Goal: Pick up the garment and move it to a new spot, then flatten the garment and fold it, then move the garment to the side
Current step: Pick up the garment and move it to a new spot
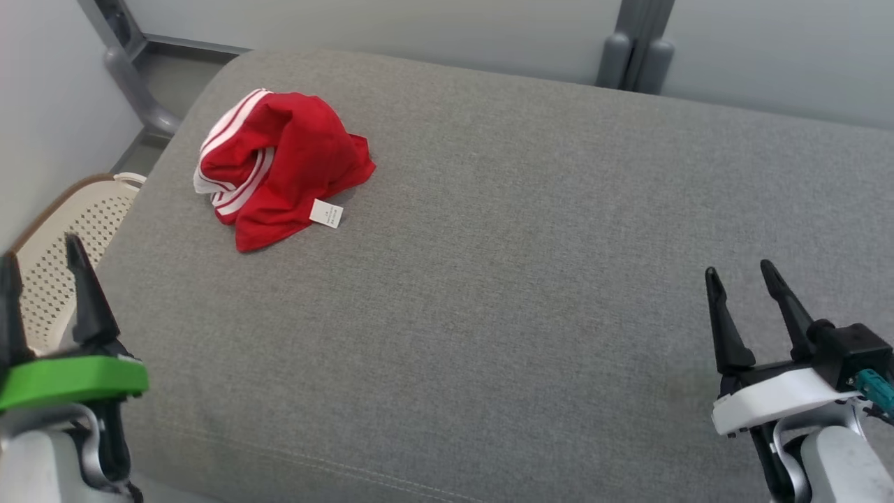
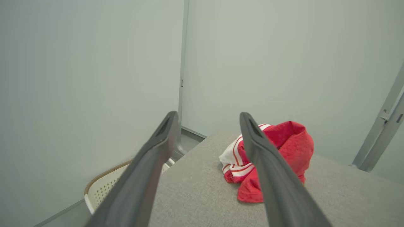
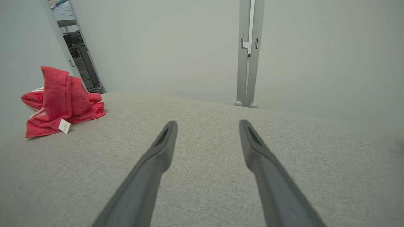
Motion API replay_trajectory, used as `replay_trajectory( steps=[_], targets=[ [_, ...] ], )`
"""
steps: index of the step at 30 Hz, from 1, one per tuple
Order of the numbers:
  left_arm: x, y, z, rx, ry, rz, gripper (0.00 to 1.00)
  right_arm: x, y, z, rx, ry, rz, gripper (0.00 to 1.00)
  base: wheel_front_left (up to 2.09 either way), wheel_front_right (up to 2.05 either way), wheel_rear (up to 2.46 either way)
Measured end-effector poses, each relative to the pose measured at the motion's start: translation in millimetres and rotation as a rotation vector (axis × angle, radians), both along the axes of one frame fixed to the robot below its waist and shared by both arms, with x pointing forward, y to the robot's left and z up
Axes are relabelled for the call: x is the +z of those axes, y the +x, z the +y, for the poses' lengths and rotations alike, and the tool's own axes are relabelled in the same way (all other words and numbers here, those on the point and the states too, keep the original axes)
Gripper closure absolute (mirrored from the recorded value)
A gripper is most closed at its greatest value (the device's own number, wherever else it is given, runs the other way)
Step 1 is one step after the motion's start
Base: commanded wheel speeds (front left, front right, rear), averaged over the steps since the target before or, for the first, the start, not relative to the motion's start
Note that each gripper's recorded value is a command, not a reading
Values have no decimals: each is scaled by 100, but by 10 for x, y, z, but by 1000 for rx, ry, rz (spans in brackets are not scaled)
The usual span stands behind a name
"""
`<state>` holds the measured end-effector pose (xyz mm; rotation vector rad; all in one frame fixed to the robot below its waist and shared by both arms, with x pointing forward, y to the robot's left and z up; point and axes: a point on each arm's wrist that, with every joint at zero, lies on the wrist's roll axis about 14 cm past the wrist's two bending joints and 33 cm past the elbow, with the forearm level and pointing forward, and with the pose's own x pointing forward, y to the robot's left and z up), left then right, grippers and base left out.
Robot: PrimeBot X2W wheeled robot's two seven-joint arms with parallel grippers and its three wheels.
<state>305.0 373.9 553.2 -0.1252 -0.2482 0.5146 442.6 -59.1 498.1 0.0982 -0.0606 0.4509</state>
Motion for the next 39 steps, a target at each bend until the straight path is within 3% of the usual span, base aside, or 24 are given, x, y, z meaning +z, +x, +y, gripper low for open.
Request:
replay_trajectory(
  steps=[10, 16, 21, 31, 39],
  targets=[
    [418, 1154, 39, -108, 66, -67, 0, -239, 189, -933, -198, -107, 28, 0, 0, 0, 0],
    [168, 1725, -34, -160, 1, -22, 0, -377, 158, -1431, -311, -164, 64, 0, 0, 0, 0],
    [-344, 2065, -49, -191, -90, 132, 0, -491, 148, -1590, -345, -194, 95, 0, 0, 0, 0],
    [-1426, 2263, -404, -277, -381, 462, 0, -661, 96, -1766, -383, -236, 151, 0, 0, 0, 0],
    [-1895, 2208, -590, -299, -562, 637, 0, -663, 107, -1811, -392, -246, 151, 0, 0, 0, 0]
  ],
)
